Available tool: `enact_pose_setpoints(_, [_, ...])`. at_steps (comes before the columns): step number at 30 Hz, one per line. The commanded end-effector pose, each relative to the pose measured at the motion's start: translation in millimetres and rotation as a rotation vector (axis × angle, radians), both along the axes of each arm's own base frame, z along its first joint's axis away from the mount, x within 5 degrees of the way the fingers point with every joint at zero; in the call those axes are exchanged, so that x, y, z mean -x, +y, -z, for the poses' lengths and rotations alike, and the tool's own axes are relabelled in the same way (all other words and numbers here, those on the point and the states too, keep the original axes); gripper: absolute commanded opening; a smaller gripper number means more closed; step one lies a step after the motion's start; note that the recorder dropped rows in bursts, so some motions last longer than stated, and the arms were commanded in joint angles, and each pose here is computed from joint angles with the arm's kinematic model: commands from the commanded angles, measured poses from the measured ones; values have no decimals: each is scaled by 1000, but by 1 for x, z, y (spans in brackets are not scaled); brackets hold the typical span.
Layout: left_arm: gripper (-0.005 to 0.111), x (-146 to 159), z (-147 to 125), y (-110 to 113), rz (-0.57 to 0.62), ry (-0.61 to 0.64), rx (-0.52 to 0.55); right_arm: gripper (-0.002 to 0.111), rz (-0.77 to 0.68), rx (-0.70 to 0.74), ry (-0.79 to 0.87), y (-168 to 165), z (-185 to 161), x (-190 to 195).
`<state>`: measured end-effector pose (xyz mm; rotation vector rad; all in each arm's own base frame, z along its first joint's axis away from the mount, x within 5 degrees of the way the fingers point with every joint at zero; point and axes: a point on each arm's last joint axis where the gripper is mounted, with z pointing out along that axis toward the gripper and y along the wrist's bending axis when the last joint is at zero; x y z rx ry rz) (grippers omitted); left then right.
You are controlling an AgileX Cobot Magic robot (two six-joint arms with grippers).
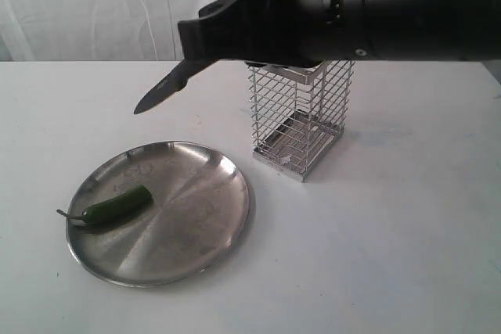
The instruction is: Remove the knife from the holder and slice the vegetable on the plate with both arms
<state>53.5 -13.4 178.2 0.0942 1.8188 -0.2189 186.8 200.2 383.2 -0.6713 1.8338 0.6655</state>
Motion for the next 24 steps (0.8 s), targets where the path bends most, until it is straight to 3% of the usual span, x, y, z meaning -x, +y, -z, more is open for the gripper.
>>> enact_pose_setpoints(1, [0,0,2,0,1,7,12,0,-8,-12,-35,4,3,0])
enact_pose_setpoints(19, [0,0,2,0,1,5,12,0,-10,1,-21,4,6,0])
enact_pose_setpoints(24, [0,-2,-8,0,-33,-74,181,0,-9,-8,-15,4,6,0])
